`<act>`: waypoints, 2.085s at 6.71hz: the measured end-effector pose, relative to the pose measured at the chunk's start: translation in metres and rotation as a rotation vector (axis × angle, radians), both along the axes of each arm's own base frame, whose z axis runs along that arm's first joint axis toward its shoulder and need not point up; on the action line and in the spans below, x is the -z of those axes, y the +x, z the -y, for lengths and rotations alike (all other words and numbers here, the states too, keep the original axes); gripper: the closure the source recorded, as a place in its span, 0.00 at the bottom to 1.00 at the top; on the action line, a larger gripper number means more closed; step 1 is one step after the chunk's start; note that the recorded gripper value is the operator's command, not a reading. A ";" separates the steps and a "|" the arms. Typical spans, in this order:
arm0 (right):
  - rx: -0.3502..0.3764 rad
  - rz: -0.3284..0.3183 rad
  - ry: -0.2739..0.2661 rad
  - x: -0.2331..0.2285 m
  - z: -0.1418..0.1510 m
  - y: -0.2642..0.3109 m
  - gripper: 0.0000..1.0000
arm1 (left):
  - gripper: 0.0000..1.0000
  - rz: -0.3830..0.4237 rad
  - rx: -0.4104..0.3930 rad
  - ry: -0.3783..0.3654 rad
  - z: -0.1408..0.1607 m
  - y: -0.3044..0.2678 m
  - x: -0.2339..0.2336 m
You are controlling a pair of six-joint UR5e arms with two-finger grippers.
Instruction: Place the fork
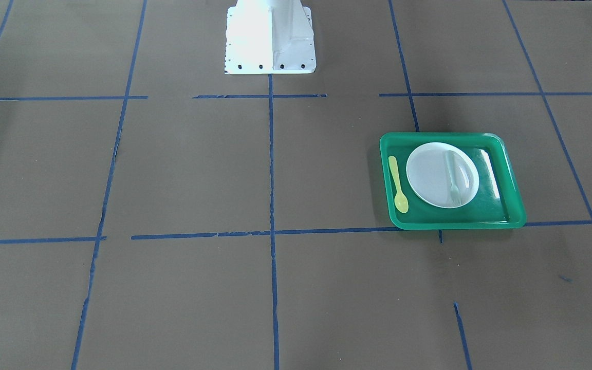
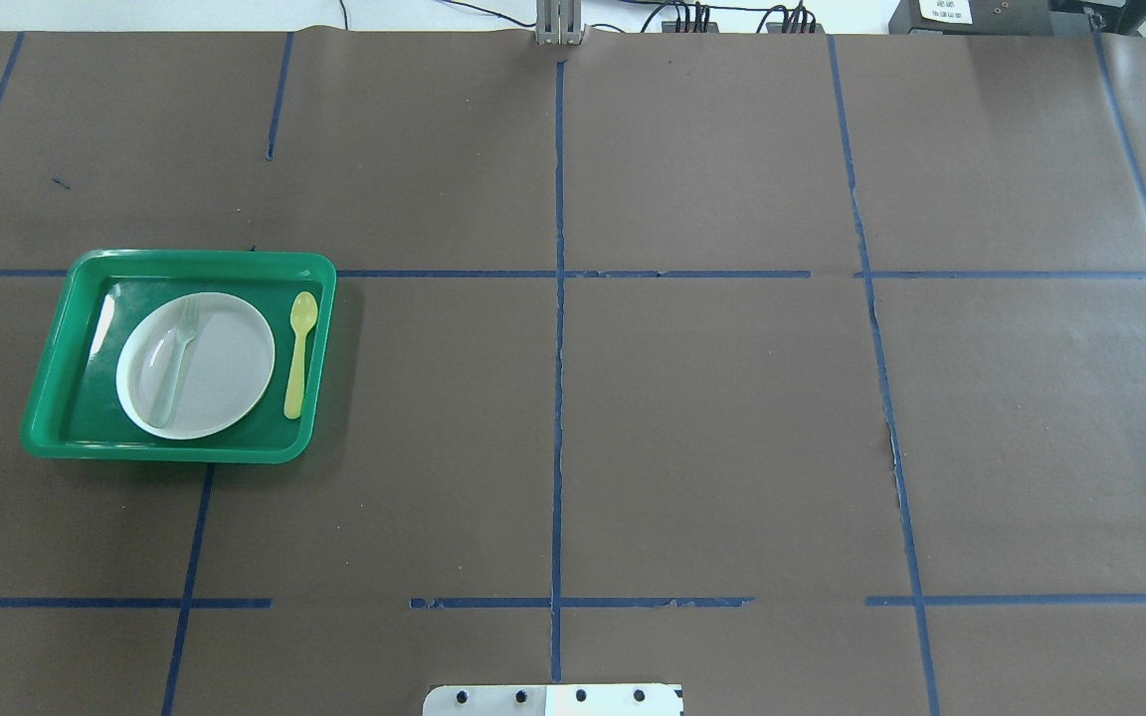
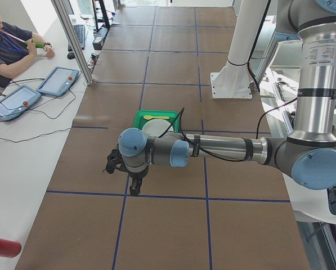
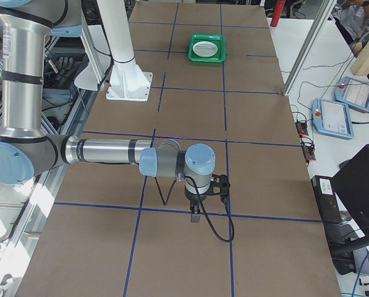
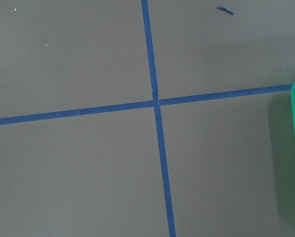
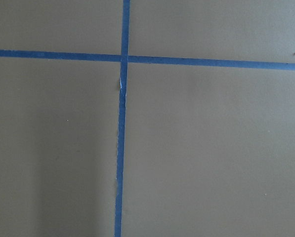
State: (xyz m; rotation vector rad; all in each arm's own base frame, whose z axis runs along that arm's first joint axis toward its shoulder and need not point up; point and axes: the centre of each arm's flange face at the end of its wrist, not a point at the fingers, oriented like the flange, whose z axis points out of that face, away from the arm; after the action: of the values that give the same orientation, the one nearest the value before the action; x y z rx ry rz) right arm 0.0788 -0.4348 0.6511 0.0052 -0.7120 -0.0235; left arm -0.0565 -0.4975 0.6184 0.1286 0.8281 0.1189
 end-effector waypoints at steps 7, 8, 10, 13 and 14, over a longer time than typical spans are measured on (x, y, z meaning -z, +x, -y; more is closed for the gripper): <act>0.000 0.000 0.000 0.000 0.000 0.000 0.00 | 0.00 -0.036 0.092 -0.016 0.014 0.268 0.173; 0.000 0.000 0.000 0.000 0.000 0.000 0.00 | 0.00 -0.033 0.092 -0.037 0.012 0.297 0.179; 0.000 0.000 0.000 0.000 0.000 0.000 0.00 | 0.00 0.007 0.096 -0.069 0.002 0.352 0.161; 0.000 0.000 0.000 0.000 0.000 0.000 0.00 | 0.06 -0.011 0.112 -0.106 -0.014 0.396 0.130; 0.000 0.000 0.000 0.000 0.000 0.000 0.00 | 0.08 -0.008 0.110 -0.112 -0.016 0.400 0.124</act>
State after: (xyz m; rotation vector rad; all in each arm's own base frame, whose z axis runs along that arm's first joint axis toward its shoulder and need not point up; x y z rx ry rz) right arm 0.0788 -0.4348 0.6511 0.0052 -0.7120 -0.0237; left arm 0.3439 -0.4814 0.4942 0.0684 0.8322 -0.0315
